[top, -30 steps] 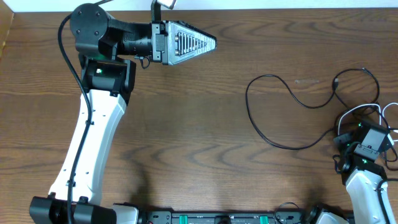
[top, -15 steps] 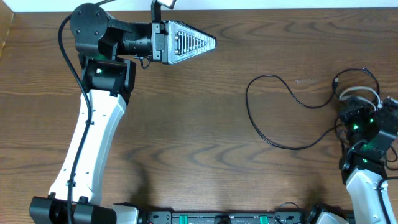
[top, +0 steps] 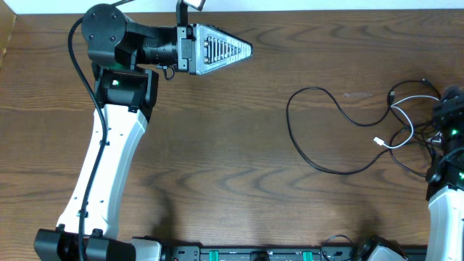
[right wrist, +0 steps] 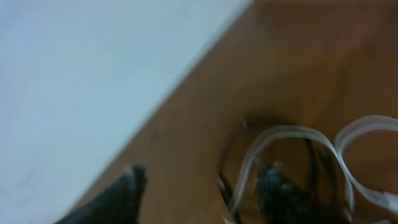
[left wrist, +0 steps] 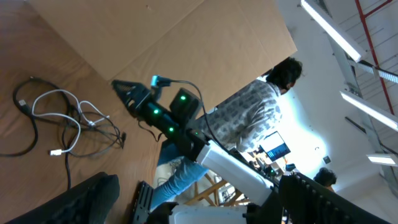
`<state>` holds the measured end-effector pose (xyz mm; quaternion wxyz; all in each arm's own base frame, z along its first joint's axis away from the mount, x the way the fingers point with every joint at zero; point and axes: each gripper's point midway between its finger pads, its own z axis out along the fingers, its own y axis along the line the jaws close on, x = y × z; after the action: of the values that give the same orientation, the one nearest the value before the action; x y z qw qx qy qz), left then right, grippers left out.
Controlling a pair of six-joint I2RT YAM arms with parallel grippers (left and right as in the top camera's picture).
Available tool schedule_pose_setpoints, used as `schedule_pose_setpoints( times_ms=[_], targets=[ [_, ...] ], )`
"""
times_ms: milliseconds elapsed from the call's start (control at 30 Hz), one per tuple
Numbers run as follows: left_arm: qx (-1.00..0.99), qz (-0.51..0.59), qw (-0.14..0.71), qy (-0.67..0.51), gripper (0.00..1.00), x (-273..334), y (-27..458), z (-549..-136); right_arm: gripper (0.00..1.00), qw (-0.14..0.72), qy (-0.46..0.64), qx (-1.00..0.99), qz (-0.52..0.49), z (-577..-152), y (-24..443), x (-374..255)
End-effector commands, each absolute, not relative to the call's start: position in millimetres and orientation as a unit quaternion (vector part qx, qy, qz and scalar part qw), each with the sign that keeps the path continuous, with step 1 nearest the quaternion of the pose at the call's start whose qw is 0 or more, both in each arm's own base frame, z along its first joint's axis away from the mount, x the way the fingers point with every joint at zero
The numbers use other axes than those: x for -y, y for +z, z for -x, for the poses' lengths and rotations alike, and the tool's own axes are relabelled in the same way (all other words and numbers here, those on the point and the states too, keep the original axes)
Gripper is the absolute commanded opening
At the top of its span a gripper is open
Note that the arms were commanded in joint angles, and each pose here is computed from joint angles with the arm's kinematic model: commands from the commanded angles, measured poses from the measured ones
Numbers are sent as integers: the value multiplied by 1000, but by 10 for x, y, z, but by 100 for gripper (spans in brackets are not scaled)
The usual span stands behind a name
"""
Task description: Untangle cables
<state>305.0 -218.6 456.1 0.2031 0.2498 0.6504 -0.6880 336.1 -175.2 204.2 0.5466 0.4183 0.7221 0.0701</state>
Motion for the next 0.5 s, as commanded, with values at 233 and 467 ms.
schedule_pose_setpoints(
  times_ms=[233,467],
  targets=[
    [-646,-268,208,-684,87,2179,4629,-2998,86,397,8,-889,-229,-3387,908,1588],
    [-646,-267,208,-684,87,2179,4629,-2999,90,406,36,-902,-140,-3585,701,1470]
  ],
)
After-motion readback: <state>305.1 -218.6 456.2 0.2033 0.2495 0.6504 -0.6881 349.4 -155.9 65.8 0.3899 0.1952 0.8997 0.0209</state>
